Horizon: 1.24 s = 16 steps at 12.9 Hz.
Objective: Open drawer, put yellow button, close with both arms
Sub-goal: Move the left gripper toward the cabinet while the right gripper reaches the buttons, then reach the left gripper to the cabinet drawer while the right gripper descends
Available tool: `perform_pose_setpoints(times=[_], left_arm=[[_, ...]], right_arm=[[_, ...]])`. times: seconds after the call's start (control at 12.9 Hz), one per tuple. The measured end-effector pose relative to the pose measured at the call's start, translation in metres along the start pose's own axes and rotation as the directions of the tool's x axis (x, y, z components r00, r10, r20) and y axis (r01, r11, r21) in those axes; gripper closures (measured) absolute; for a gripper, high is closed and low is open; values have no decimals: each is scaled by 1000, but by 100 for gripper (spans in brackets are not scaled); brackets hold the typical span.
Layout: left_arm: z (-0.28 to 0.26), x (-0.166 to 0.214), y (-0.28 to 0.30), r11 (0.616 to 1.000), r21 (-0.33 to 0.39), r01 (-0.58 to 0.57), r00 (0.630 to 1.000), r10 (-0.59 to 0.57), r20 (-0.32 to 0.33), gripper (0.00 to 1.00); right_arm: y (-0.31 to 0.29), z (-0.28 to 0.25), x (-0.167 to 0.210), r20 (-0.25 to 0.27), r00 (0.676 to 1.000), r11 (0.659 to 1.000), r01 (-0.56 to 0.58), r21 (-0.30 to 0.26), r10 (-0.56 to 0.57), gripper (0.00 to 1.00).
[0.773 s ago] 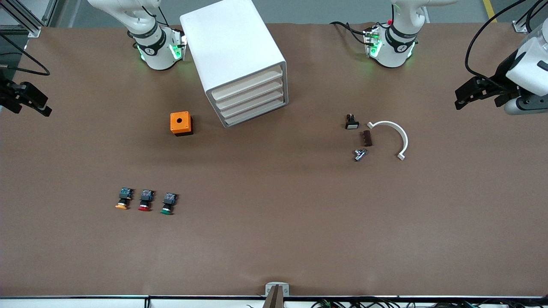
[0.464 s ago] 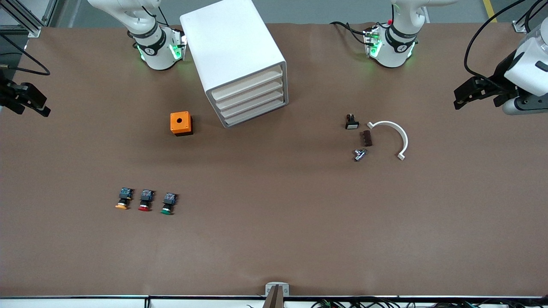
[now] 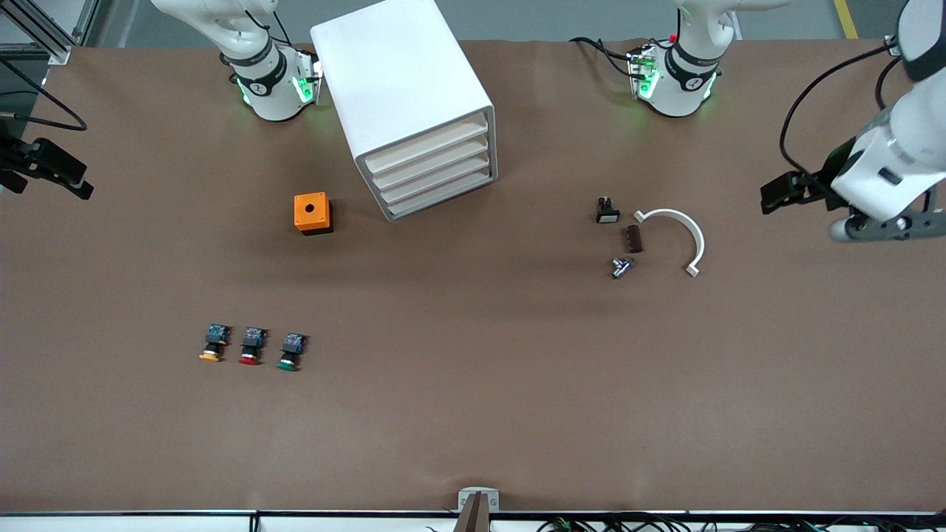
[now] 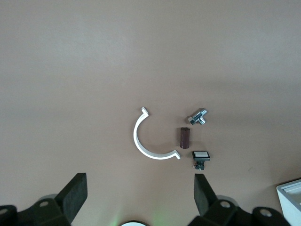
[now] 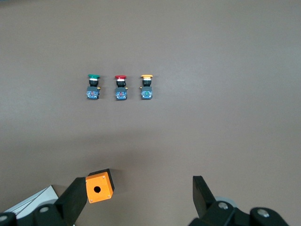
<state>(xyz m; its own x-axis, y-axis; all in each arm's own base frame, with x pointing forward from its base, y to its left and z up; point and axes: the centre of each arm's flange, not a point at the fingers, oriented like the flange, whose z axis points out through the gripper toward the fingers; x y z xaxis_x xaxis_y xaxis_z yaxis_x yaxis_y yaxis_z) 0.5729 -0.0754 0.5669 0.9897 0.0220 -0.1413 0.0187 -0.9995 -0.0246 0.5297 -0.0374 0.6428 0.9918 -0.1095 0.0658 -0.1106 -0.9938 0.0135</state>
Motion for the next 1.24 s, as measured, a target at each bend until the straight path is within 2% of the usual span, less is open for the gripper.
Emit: perform_pose_setpoints(times=[0.15,0.23,0.39,0.54,0.77,0.93,1.24], left_arm=[[40,23,14,1000,-19,-1,998,2,69,0],[57,34,21,998,-50,37,994,-32,103,0],[81,47,35,981,-104,166,974,-147,172,0],[98,51,59,957,-89,276,942,-251,224,0],[135,50,109,887,-13,461,846,-435,309,0],[157,47,144,832,51,552,773,-534,344,0],[201,30,220,675,218,705,590,-729,348,0]], right_arm=[[0,16,6,29,1000,1000,-2,-2,2,0],[1,33,12,59,998,1000,-4,-5,4,0],[5,82,32,111,994,1000,-13,-12,15,0],[9,134,51,147,989,1000,-21,-18,23,0],[11,206,72,197,980,999,-23,-25,28,0],[13,252,80,233,972,999,-31,-23,36,0],[8,333,92,264,963,999,-53,7,49,0]])
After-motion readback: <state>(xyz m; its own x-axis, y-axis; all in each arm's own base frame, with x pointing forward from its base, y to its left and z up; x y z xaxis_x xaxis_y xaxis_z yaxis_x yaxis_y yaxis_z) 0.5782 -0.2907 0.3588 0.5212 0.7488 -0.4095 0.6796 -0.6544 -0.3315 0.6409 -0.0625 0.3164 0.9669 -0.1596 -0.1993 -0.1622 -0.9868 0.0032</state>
